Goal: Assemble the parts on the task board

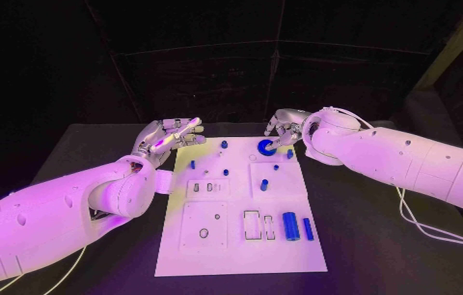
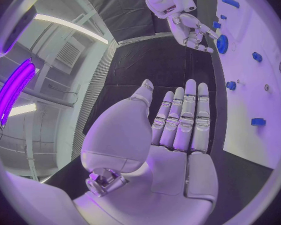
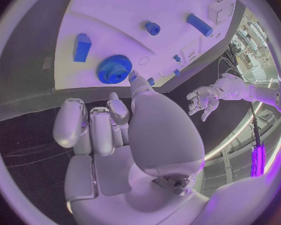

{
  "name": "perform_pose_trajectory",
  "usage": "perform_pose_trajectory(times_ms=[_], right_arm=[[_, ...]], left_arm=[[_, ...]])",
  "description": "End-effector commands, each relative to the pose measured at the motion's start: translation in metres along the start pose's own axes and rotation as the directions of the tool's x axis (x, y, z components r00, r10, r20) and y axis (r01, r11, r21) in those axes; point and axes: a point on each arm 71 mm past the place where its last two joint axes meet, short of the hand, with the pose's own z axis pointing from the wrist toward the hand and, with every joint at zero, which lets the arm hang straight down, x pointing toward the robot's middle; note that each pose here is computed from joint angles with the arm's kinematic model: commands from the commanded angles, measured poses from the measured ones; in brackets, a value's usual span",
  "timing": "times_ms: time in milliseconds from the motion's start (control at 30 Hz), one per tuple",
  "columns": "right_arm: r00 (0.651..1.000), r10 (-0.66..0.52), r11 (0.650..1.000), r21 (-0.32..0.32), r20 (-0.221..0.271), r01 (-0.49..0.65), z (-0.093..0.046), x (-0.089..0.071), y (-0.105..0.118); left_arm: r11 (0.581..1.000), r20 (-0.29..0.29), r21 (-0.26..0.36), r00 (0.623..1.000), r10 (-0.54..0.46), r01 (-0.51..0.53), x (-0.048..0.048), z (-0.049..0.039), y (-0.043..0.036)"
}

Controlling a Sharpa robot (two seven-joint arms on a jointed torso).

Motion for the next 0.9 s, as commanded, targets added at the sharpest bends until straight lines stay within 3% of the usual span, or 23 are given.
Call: perform_pose_trajectory(times_ms=[33,600,900], right_arm=[[0.999,-0.043,0.999,0.008,-0.024,0.044,0.0012,0.0006,-0.0007],[0.992,-0.086,0.996,0.007,-0.088,0.087,0.0052,0.0067,0.0004],[0.991,-0.090,0.996,0.006,-0.096,0.091,0.0061,0.0076,0.0008]], left_arm=[[1.000,-0.016,0.006,1.000,-0.006,0.006,0.0020,0.0007,-0.0011],[1.000,-0.014,0.004,1.000,-0.005,0.005,0.0014,0.0018,0.0000],[1.000,-0.014,0.004,1.000,-0.005,0.005,0.0015,0.0020,0.0002]])
